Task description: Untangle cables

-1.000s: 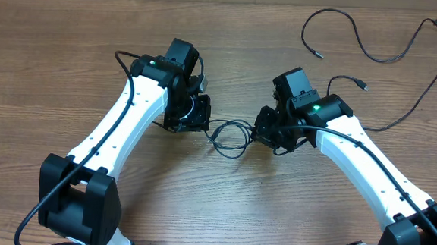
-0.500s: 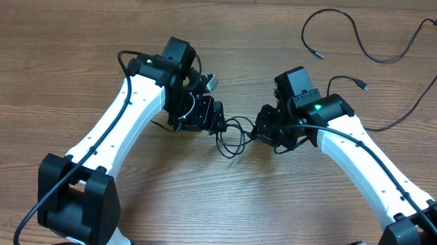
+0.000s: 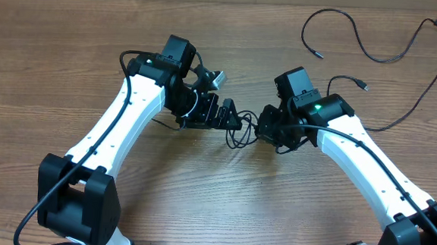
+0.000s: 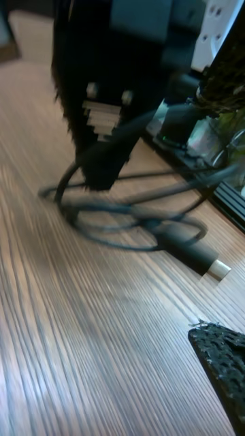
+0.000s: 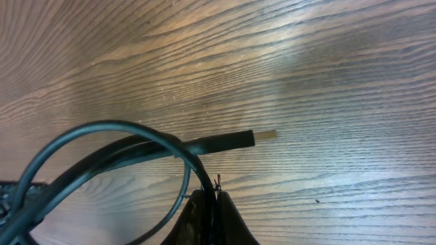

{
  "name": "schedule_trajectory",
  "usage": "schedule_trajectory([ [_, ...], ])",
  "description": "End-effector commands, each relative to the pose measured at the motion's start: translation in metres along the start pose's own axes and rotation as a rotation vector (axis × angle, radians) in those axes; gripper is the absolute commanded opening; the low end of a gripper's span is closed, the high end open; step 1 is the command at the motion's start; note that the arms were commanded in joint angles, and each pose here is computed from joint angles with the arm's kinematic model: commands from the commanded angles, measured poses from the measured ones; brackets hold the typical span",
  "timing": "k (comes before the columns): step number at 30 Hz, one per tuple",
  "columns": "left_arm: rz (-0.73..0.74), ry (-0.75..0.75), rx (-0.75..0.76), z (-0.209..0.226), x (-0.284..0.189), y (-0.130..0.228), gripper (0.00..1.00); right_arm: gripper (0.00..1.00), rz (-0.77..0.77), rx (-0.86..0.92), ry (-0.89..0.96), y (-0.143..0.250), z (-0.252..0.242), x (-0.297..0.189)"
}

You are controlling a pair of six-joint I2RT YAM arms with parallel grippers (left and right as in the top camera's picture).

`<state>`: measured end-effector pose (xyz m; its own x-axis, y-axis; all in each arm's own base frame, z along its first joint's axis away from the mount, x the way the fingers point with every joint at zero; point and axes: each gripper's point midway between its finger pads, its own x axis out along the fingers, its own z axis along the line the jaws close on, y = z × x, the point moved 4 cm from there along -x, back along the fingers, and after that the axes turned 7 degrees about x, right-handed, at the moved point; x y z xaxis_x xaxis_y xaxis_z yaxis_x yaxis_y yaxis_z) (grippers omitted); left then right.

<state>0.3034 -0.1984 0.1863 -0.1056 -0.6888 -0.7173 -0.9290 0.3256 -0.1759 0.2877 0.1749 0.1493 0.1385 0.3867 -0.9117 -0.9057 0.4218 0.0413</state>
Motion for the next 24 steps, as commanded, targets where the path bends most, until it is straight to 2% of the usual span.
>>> schedule_trajectory([
  [1,-0.032,0.073,0.065,-0.014,-0.008,-0.004,0.99,0.04,-0.025,0.012,0.02,-0.004,-0.004,0.0],
  [10,-0.044,-0.001,-0.007,-0.004,-0.007,-0.007,0.99,0.04,-0.018,0.011,0.043,-0.002,-0.009,0.0],
  [12,-0.05,-0.111,-0.088,0.011,-0.008,-0.007,0.99,0.04,0.036,-0.006,-0.019,0.004,0.0,0.0],
  [14,-0.06,-0.255,-0.21,0.029,-0.012,-0.004,1.0,0.04,0.131,-0.104,-0.162,0.015,0.021,-0.003],
  [18,-0.06,-0.286,-0.26,0.033,-0.012,-0.002,1.0,0.04,0.235,-0.234,-0.364,0.029,0.048,-0.013],
  [20,-0.06,-0.284,-0.26,0.033,-0.012,-0.002,0.99,0.04,0.213,-0.235,-0.351,0.026,0.047,-0.012],
  [24,-0.059,-0.286,-0.253,0.033,-0.012,-0.002,1.0,0.04,0.099,-0.192,-0.188,0.011,0.026,-0.003],
])
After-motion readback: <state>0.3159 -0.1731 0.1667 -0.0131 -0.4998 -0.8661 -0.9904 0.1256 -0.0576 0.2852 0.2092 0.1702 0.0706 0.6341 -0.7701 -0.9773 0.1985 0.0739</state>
